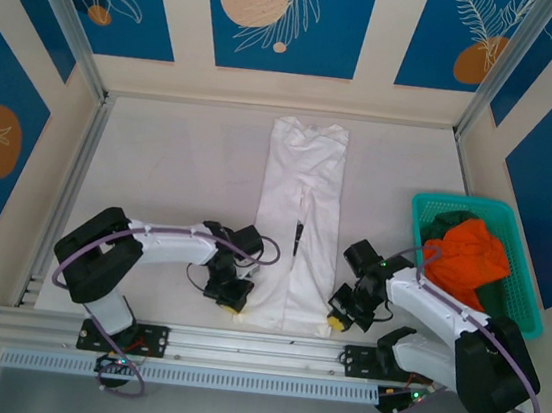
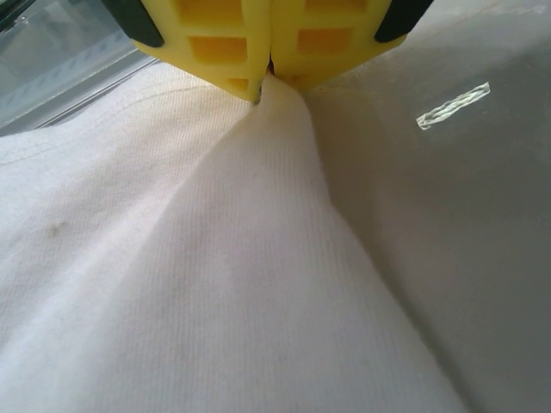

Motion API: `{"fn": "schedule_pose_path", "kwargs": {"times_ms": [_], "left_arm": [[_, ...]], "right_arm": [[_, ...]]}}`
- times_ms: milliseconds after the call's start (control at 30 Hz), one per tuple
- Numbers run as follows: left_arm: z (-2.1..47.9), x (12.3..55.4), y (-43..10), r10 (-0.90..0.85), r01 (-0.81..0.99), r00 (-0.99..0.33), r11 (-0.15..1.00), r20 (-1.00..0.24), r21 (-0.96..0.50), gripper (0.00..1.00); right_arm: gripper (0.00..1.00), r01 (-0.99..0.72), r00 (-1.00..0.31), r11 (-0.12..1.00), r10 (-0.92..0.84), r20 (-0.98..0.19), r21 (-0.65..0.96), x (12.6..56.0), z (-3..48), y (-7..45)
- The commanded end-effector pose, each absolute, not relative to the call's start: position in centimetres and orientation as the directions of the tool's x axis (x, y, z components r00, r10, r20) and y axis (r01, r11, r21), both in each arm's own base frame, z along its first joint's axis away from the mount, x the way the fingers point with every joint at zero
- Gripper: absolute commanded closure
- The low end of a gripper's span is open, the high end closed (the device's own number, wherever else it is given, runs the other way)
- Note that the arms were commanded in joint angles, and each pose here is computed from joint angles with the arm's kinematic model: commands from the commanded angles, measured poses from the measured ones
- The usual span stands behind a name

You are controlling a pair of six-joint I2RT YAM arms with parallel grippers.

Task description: Fold and stack the t-shirts

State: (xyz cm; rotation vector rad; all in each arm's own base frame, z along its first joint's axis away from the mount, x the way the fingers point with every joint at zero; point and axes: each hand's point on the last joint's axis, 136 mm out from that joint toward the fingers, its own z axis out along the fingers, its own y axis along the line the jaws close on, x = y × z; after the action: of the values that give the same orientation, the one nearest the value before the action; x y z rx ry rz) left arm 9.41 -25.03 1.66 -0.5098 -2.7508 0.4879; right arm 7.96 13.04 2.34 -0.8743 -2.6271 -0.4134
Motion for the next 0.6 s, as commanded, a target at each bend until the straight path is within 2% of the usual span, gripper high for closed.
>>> {"fn": "schedule_pose_path", "kwargs": {"times_ms": [0, 133, 267, 400, 567], "left_arm": [[1.7, 9.0, -23.9, 0.387, 0.288, -0.882, 0.895, 0.268, -0.341, 1.0], [5.2, 8.7, -25.5, 0.391, 0.257, -0.879, 0.871, 0.275, -0.419, 1.0], [9.6, 10.9, -26.6, 0.371, 0.243, -0.906, 0.848, 0.201, -0.472, 1.0], [13.2, 15.2, -26.7, 0.263, 0.133, -0.949, 0.834, 0.174, -0.535, 1.0], [16.0, 22.7, -26.5, 0.139, 0.066, -0.987, 0.819, 0.085, -0.57, 1.0]], "right_arm": [[1.0, 0.624, -0.743, 0.766, 0.52, 0.422, 0.154, 7.9, 3.4, 13.1], [1.0, 0.631, -0.75, 0.74, 0.504, 0.428, 0.235, 8.7, 5.7, 14.3], [1.0, 0.637, -0.764, 0.711, 0.534, 0.361, 0.298, 10.9, 8.5, 14.5], [1.0, 0.637, -0.771, 0.681, 0.561, 0.301, 0.361, 14.7, 11.1, 14.7], [1.0, 0.634, -0.77, 0.662, 0.585, 0.253, 0.399, 21.0, 13.4, 14.3]]}}
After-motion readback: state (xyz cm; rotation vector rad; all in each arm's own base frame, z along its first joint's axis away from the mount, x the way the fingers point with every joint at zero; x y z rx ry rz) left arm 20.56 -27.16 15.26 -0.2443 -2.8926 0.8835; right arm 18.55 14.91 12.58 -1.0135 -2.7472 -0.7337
